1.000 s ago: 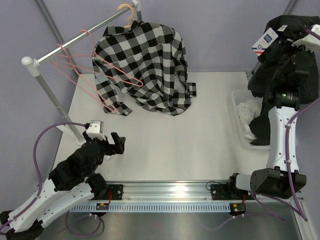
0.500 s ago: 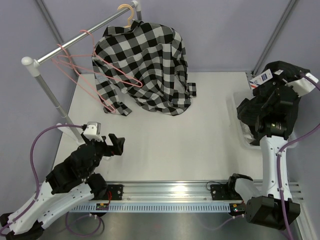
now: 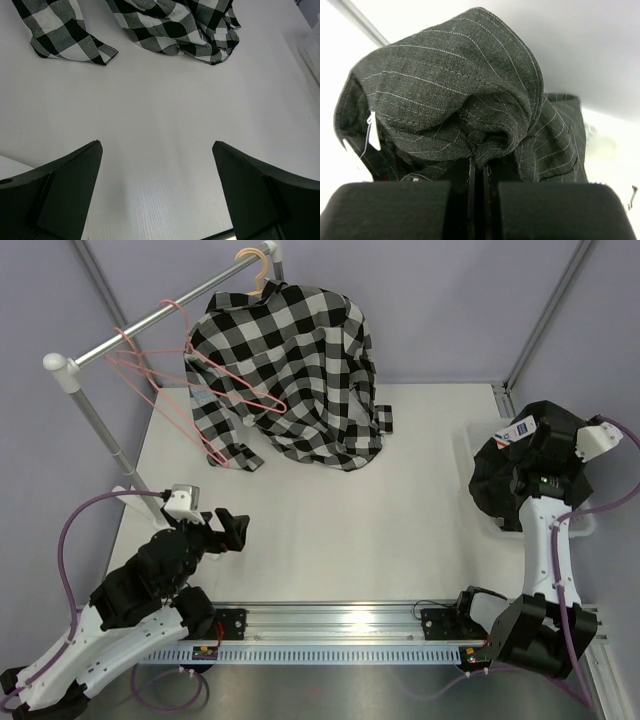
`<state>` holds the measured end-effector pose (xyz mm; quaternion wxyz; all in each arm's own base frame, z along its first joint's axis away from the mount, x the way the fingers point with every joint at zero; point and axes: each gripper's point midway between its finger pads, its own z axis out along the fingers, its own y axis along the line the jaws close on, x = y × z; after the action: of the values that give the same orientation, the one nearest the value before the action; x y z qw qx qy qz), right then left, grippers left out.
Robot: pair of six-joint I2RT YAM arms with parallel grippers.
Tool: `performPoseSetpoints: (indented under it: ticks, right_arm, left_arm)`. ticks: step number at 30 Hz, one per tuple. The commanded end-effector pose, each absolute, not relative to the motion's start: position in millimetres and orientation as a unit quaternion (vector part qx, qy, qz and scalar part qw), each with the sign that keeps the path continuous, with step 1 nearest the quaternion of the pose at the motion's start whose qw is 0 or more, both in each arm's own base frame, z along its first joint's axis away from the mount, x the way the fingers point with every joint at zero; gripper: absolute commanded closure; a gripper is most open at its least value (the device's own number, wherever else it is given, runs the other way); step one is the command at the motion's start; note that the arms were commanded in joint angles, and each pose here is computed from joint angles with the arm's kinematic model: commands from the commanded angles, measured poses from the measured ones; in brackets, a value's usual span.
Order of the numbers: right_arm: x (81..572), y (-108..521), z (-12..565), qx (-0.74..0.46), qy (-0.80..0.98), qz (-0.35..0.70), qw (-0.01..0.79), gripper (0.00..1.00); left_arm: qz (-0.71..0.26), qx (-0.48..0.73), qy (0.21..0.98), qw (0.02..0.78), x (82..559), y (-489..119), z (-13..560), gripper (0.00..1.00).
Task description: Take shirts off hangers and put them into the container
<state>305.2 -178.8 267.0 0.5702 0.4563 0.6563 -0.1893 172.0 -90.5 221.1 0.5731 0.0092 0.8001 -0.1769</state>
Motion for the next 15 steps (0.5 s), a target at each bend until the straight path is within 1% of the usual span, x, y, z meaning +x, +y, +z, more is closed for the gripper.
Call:
performPoseSetpoints:
  ticks: [1,8,9,11,12,15]
  right_arm:
    - [303.2,-187.3,250.4,0.514,0.652,-0.174,0.529,1.00]
    - [316.0,-182.5,178.8,0.547,0.705,-0.137,0.430,1.00]
    - [320.9,-179.0,159.7,0.550,0.721,-0.124,0.402,1.00]
    - [324.1,-177.3,144.6,0.562,0.733,-0.103,0.369,1.00]
    - [329.5,-169.7,126.4,0.560,0.751,-0.081,0.340,1.00]
    - [332.6,-160.5,100.3,0.568,0.768,-0.064,0.288,1.00]
  left_arm:
    - [-0.189,0.007,0.791,0.582,172.6,-92.3,225.4,0.01]
    - [-0.186,0.008,0.792,0.581,173.1,-92.4,224.1,0.01]
    - [-0.187,0.008,0.792,0.581,173.1,-92.8,224.3,0.01]
    - [-0.186,0.010,0.794,0.579,173.2,-93.3,223.2,0.01]
    - [-0.185,0.009,0.793,0.580,173.5,-92.9,223.6,0.01]
    - [-0.184,0.007,0.793,0.581,173.8,-92.2,223.4,0.01]
